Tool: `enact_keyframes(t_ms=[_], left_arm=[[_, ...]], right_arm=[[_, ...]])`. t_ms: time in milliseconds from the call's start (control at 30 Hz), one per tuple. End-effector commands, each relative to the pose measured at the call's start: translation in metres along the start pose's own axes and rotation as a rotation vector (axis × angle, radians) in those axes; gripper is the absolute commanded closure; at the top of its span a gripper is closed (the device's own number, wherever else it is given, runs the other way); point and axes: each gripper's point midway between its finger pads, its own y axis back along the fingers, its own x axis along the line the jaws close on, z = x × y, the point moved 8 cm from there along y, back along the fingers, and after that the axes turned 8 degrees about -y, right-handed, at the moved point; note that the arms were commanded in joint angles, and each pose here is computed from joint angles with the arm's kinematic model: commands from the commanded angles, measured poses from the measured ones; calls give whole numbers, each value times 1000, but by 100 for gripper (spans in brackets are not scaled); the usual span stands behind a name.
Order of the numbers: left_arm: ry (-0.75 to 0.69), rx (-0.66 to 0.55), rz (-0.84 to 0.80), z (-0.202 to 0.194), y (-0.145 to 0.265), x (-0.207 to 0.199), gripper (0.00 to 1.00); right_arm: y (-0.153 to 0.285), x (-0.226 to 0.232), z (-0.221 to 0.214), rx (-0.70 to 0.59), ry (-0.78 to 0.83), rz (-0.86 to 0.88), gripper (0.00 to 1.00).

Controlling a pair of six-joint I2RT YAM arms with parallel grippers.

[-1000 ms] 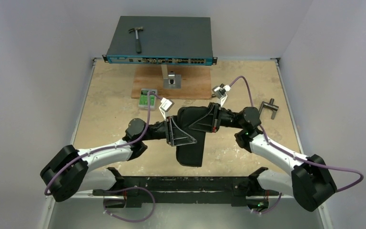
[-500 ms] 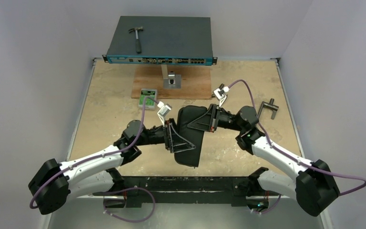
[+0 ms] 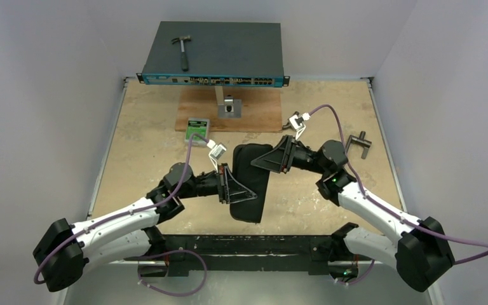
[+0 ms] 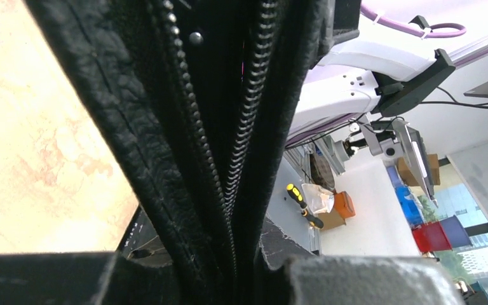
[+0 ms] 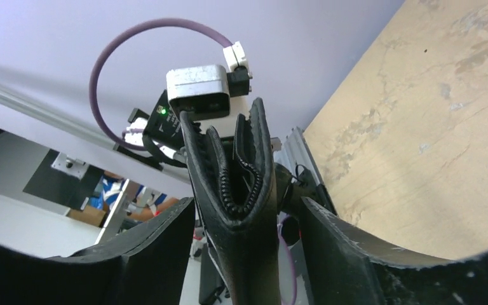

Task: Sort the hair-cutting tools
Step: Pick up the hairdressing tool bag at the center of the board.

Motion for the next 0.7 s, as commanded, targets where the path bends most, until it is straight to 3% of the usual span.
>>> enact_keyframes(t_ms=[0, 367, 567, 667], left_arm=[[-84, -79, -64, 15, 1, -15, 100], [-55, -101, -274, 37, -14, -32, 100], [-70, -121, -262, 50, -21, -34, 100], [-81, -133, -232, 55, -20, -33, 100]], right_arm=[[2, 12, 3, -11, 32, 50, 38], [-2, 12, -13, 106, 60, 116, 37], [-6, 17, -14, 123, 65, 138, 55], [-6, 16, -14, 122, 62, 136, 71]])
